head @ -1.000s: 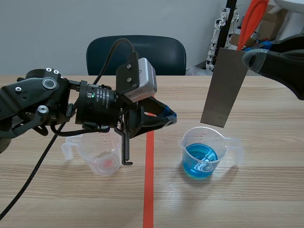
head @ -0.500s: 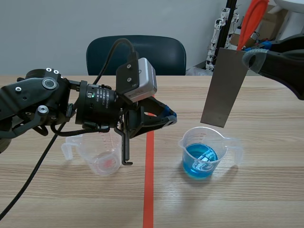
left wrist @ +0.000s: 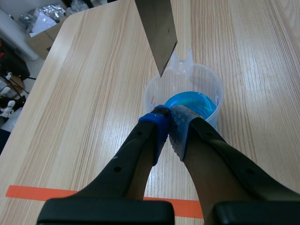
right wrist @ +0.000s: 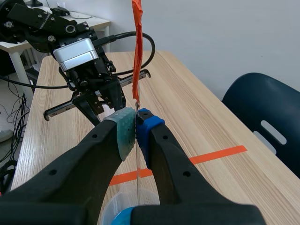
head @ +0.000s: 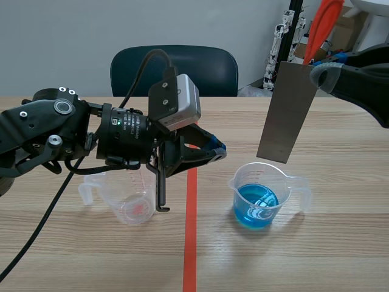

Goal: Do the redox reaction experiment. raise the plate out of the solution

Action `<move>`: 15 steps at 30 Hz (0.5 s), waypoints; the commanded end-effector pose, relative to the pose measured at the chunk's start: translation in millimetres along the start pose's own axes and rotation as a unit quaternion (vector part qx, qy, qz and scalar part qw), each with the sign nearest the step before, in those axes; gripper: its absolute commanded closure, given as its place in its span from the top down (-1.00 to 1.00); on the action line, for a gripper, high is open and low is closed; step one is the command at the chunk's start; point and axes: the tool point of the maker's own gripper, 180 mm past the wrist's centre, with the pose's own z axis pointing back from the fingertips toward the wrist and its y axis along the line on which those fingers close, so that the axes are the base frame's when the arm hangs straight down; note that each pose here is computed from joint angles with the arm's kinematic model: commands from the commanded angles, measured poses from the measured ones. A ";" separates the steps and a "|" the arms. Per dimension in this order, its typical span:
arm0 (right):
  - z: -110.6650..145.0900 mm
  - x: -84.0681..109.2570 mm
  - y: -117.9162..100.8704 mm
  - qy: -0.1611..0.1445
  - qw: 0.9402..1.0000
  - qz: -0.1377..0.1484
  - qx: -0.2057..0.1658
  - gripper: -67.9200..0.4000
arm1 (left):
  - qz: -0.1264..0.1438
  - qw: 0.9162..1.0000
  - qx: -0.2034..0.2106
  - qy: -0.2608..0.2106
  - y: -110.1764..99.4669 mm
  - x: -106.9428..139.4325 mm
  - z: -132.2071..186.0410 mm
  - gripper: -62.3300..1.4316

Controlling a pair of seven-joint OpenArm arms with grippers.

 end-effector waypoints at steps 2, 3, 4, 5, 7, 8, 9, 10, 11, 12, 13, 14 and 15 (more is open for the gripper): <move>1.8 14.6 -4.6 -0.018 1.000 0.004 -0.002 -0.97 | -0.004 1.000 0.005 -0.017 4.3 10.2 -1.1 -0.90; 1.8 14.6 -4.6 -0.018 1.000 0.004 -0.002 -0.97 | -0.004 1.000 0.005 -0.017 4.3 10.2 -1.1 -0.90; 1.8 14.6 -4.6 -0.018 1.000 0.004 -0.002 -0.97 | -0.004 1.000 0.005 -0.017 4.3 10.2 -1.1 -0.90; 1.8 14.6 -4.6 -0.018 1.000 0.004 -0.002 -0.97 | -0.004 1.000 0.005 -0.017 4.3 10.2 -1.1 -0.90; 1.8 14.5 -4.5 -0.018 1.000 0.004 -0.002 -0.97 | -0.004 1.000 0.005 -0.017 4.4 10.3 -1.0 -0.90; 1.7 14.5 -4.5 -0.018 1.000 0.004 -0.002 -0.97 | -0.004 1.000 0.005 -0.017 4.4 10.3 -1.0 -0.90; 1.7 14.3 -4.3 -0.017 1.000 0.004 -0.002 -0.97 | -0.004 1.000 0.005 -0.017 4.4 10.3 -1.0 -0.90; 1.7 14.0 -4.2 -0.017 1.000 0.005 -0.001 -0.97 | -0.004 1.000 0.005 -0.017 4.4 10.3 -1.0 -0.90; 1.7 14.0 -4.1 -0.017 1.000 0.005 -0.001 -0.97 | -0.004 1.000 0.005 -0.017 4.4 10.3 -1.0 -0.90; 1.7 14.0 -4.1 -0.017 1.000 0.005 -0.001 -0.97 | -0.004 1.000 0.005 -0.017 4.4 10.3 -1.0 -0.90; 1.7 14.0 -4.1 -0.017 1.000 0.005 -0.001 -0.97 | -0.004 1.000 0.005 -0.017 4.4 10.3 -1.0 -0.90; 1.7 14.0 -4.1 -0.017 1.000 0.005 -0.001 -0.97 | -0.004 1.000 0.005 -0.017 4.4 10.3 -1.0 -0.90; 1.7 14.0 -4.1 -0.017 1.000 0.005 -0.001 -0.97 | -0.004 1.000 0.005 -0.017 4.4 10.3 -1.0 -0.90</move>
